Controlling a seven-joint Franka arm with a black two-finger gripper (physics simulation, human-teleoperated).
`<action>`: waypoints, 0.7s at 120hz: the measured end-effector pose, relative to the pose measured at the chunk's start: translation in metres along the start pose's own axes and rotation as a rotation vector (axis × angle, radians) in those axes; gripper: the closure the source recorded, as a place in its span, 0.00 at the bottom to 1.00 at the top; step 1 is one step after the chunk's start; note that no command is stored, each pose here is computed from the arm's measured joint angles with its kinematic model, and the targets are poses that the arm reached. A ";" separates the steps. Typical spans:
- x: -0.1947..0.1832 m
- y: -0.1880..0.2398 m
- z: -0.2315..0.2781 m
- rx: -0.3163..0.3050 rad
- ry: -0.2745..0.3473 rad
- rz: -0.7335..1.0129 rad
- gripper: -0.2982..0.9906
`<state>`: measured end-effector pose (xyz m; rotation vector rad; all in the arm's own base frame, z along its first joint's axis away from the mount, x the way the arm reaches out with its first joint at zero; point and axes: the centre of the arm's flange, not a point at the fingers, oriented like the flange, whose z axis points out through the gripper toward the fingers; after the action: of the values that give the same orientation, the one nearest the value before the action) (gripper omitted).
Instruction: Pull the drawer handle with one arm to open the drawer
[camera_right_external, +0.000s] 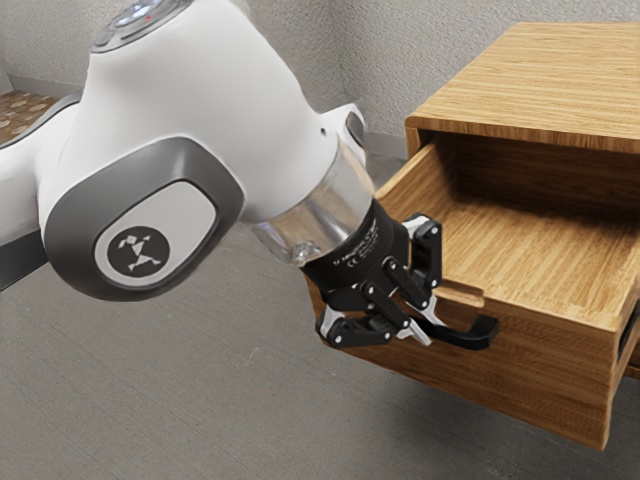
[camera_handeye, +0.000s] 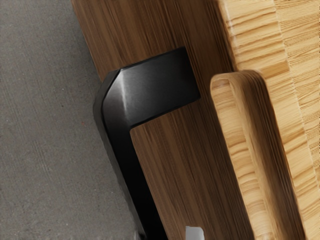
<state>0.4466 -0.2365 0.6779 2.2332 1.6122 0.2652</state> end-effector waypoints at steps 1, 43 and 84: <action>0.000 0.000 0.000 0.000 0.000 0.000 0.84; -0.005 -0.012 -0.003 -0.002 0.002 0.002 0.84; -0.005 -0.016 -0.016 -0.023 0.002 -0.003 0.77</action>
<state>0.4257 -0.2338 0.6863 2.2140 1.6047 0.2842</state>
